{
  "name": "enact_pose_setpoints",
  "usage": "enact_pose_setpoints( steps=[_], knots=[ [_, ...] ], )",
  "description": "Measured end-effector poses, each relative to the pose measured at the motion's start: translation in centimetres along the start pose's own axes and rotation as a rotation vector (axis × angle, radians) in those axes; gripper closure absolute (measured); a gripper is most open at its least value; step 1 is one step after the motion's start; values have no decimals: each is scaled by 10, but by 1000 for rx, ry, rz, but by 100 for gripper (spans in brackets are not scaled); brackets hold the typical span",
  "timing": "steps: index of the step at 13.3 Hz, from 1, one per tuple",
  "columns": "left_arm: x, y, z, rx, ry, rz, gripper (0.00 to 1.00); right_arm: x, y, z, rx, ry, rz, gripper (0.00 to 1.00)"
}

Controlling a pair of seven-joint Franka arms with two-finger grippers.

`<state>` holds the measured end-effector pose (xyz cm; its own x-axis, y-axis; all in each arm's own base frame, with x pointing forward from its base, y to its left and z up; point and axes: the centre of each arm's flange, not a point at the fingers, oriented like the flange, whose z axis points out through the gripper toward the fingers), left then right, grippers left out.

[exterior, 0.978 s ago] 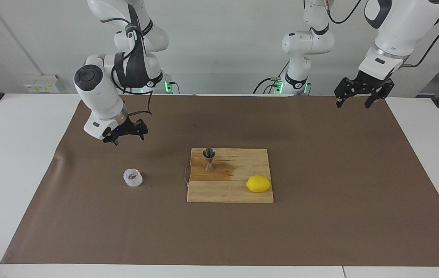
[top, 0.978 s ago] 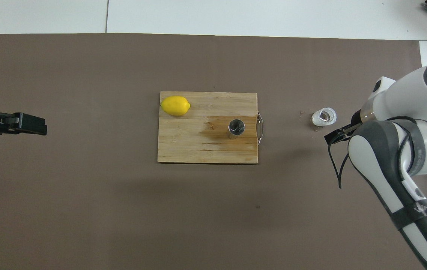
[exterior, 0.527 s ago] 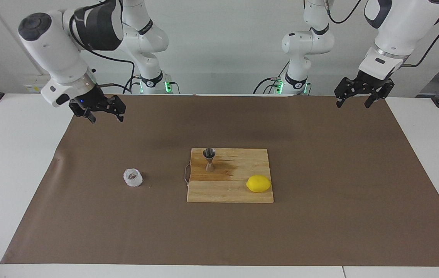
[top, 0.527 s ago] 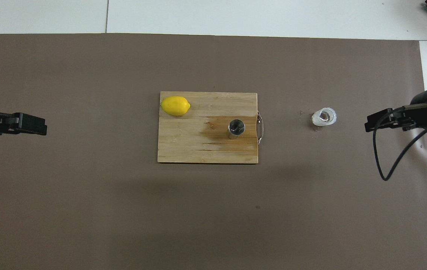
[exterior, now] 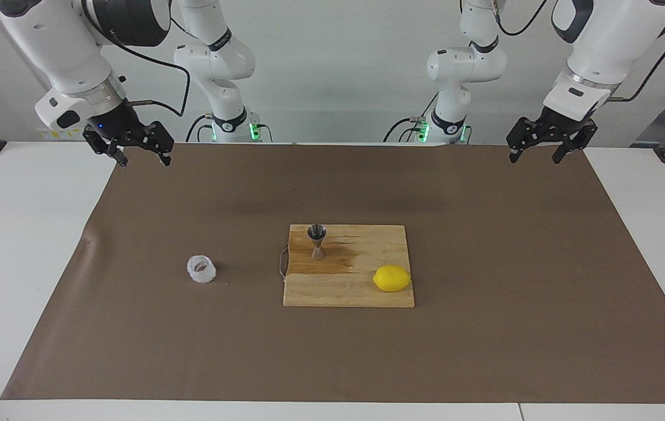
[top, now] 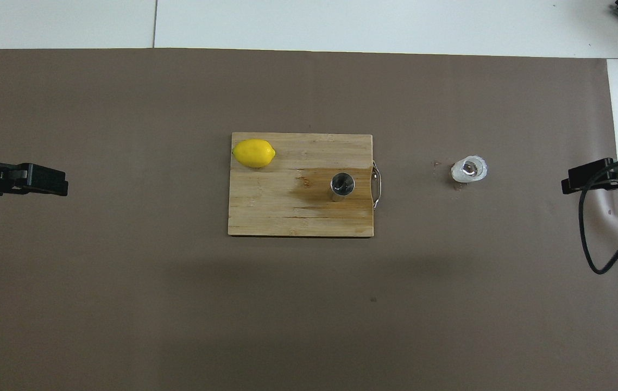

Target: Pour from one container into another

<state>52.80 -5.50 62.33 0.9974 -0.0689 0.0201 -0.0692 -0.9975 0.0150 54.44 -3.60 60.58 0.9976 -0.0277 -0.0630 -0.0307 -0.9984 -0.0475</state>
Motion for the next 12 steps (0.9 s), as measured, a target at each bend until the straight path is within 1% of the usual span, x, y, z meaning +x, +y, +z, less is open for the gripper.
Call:
enact_pose_setpoints(
  steps=[2, 10, 12],
  knots=[
    [0, 0, 0, 0, 0, 0, 0, -5, 12, -2, 0, -20, 21, 0],
    [0, 0, 0, 0, 0, 0, 0, -6, 16, -7, -1, -13, 30, 0],
    [0, 0, 0, 0, 0, 0, 0, -6, 16, -7, -18, -13, 28, 0]
  ],
)
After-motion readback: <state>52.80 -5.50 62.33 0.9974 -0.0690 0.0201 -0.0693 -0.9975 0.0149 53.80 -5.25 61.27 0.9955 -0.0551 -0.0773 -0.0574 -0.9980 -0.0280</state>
